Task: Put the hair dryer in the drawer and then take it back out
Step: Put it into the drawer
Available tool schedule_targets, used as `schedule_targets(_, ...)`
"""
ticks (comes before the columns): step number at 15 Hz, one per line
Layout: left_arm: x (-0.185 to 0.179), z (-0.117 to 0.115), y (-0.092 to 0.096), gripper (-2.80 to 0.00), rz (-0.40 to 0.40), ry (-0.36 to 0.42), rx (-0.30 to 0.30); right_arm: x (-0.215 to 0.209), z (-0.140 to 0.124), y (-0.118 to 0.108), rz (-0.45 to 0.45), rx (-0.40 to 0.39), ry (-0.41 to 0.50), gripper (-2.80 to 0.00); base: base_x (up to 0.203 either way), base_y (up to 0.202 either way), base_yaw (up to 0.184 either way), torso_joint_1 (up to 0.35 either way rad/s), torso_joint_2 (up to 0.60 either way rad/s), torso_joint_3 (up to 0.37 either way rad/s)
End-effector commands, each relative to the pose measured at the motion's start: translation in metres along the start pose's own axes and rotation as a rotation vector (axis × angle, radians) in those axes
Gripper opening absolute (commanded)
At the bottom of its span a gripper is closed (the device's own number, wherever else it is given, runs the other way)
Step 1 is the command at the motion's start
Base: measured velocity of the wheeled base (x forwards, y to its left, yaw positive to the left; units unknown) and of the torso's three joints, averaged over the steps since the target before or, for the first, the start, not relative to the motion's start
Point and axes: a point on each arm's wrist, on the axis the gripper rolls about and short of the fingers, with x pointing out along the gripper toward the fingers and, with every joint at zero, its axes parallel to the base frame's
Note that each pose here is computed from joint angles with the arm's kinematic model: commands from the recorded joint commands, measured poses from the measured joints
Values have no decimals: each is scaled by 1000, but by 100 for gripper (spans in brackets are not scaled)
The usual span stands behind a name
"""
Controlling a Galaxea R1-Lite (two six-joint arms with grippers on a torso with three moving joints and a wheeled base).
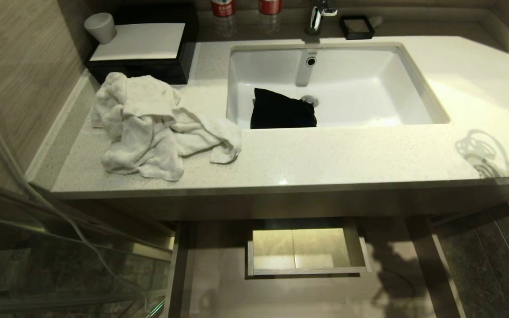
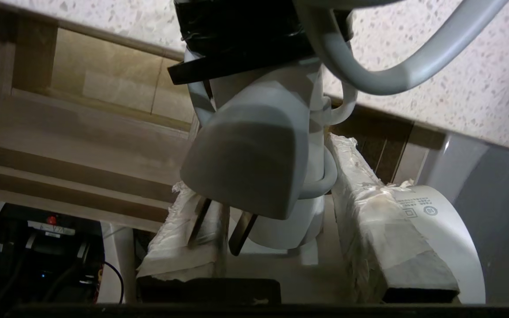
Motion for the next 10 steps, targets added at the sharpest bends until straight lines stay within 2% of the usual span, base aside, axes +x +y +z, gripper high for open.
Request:
schedule_targets(1, 0, 0, 0, -280, 0, 1, 0, -2, -3, 4, 6, -1, 2, -280, 0, 0, 0, -331, 144, -185)
schedule_targets(10, 0, 0, 0, -280, 0, 0, 0, -7, -11, 15, 14, -6, 6, -280, 0, 0, 0, -303, 81, -229)
